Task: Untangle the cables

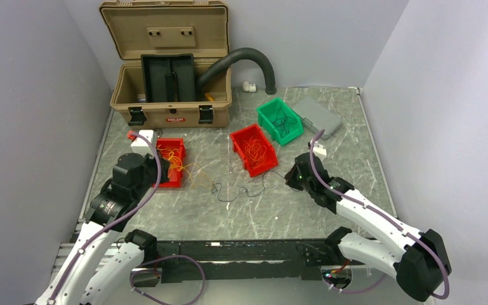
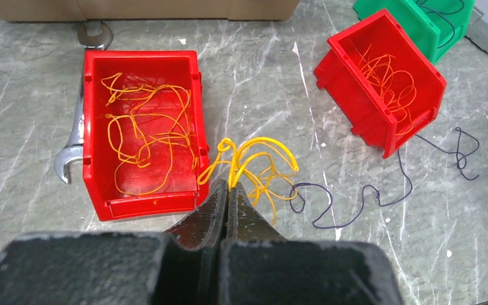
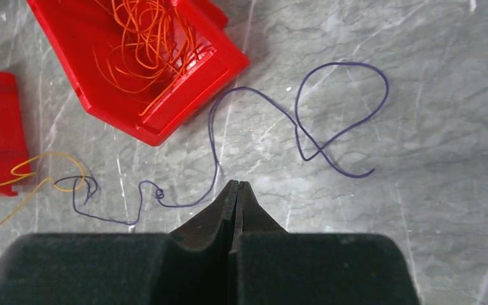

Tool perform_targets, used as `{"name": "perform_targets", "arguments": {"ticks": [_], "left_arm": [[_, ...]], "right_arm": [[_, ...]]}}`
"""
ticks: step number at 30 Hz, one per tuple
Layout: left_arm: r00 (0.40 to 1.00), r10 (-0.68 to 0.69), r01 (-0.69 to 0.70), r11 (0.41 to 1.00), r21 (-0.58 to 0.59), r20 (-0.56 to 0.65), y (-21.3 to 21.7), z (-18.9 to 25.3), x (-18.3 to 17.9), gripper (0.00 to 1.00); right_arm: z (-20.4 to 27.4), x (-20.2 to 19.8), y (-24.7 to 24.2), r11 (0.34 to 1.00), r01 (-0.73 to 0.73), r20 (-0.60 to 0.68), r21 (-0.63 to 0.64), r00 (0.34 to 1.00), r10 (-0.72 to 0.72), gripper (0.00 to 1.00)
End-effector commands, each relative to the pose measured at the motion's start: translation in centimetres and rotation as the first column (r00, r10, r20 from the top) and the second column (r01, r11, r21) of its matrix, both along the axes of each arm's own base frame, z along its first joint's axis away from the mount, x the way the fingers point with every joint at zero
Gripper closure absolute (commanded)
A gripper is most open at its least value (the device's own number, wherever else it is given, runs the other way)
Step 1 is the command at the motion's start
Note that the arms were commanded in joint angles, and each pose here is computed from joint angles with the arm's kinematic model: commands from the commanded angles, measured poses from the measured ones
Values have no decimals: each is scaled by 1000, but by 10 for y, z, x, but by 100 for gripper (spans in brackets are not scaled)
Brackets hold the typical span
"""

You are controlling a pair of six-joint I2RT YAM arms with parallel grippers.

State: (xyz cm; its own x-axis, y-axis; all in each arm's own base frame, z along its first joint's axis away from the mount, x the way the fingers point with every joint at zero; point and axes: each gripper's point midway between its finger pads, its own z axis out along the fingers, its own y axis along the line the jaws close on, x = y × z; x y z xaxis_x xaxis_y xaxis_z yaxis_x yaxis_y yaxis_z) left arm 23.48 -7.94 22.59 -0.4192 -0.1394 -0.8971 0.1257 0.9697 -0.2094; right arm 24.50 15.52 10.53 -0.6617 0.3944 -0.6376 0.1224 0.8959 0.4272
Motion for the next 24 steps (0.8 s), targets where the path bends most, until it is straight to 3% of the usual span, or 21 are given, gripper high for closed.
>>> {"name": "perform_targets", "arguments": {"ticks": [1,5,8,10,14,24], "left_arm": [[998,-36,38,998,-40,60,-8,22,2,100],[996,-56,59,997,-45,63,-12,23,2,100],[995,-77,80,996,-48,66,-16,24,1,100],[994,-89,93,994,-51,64,-18,23,1,100],[993,-98,101,993,-54,68,-20,22,1,100],[989,-133,134,991,-10,61,-19,23,-2,100]], "right_arm": [[2,-3,-4,999,-26,-3,-26,1000,26,100],[3,-3,24,988,-149,-16,40,989,149,96],[12,-4,60,950,-296,28,99,955,295,49],[20,-6,91,919,-384,58,88,923,380,36],[19,-7,149,859,-512,46,15,858,511,34],[-26,2,230,769,-636,22,66,772,636,39]]}}
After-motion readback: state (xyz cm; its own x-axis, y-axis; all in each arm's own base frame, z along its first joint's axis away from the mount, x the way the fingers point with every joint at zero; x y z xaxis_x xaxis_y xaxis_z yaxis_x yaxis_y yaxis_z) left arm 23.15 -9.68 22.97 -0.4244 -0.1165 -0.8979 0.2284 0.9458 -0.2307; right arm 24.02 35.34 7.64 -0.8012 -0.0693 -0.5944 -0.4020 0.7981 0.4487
